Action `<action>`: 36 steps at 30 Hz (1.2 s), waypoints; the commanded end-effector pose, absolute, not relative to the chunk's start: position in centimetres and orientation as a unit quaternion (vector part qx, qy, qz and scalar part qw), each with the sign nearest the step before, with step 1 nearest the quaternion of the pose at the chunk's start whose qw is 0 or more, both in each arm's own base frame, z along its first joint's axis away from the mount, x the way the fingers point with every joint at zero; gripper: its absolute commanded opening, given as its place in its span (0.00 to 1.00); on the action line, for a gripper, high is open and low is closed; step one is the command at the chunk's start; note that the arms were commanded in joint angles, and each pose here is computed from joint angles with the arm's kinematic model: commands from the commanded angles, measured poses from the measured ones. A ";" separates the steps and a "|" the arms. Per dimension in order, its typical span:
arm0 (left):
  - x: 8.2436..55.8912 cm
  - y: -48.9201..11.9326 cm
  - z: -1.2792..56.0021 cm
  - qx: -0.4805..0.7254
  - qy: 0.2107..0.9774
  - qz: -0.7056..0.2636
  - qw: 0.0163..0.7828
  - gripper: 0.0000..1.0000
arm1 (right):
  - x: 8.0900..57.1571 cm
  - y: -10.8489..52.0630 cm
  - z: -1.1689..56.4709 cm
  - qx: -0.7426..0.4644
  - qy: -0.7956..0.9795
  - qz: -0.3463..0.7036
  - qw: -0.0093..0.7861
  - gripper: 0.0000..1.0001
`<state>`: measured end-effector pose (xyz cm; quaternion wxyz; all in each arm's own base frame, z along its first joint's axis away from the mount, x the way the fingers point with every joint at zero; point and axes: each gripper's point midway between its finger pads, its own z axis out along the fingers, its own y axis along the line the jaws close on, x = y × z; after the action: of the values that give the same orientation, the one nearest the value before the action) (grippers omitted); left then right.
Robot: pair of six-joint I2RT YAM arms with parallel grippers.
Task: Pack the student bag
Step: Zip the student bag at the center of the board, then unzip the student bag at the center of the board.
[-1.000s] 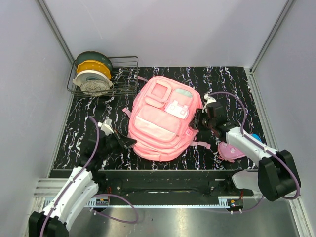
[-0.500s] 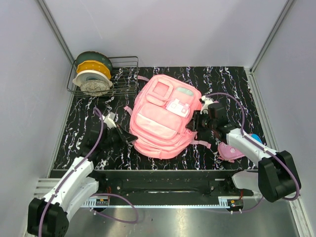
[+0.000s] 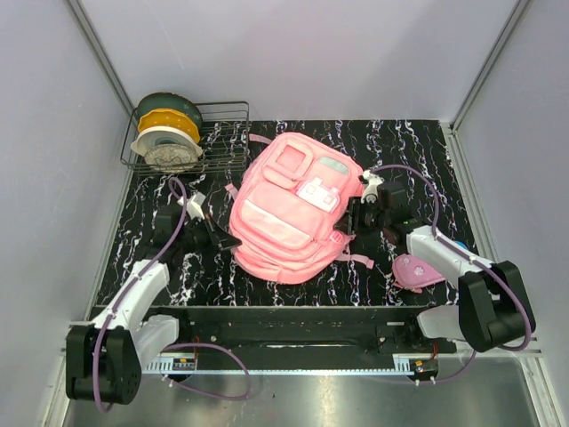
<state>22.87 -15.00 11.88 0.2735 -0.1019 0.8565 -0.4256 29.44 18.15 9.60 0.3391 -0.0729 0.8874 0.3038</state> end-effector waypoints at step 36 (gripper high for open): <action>25.0 -15.3 17.4 0.012 0.823 -0.470 0.321 0.00 | 29.8 20.0 9.7 -0.114 0.876 0.343 0.318 0.34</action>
<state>24.03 -14.64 13.36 0.2692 -0.0385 0.8545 -0.4426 28.91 19.77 8.68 0.2999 -0.1078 0.8831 0.3444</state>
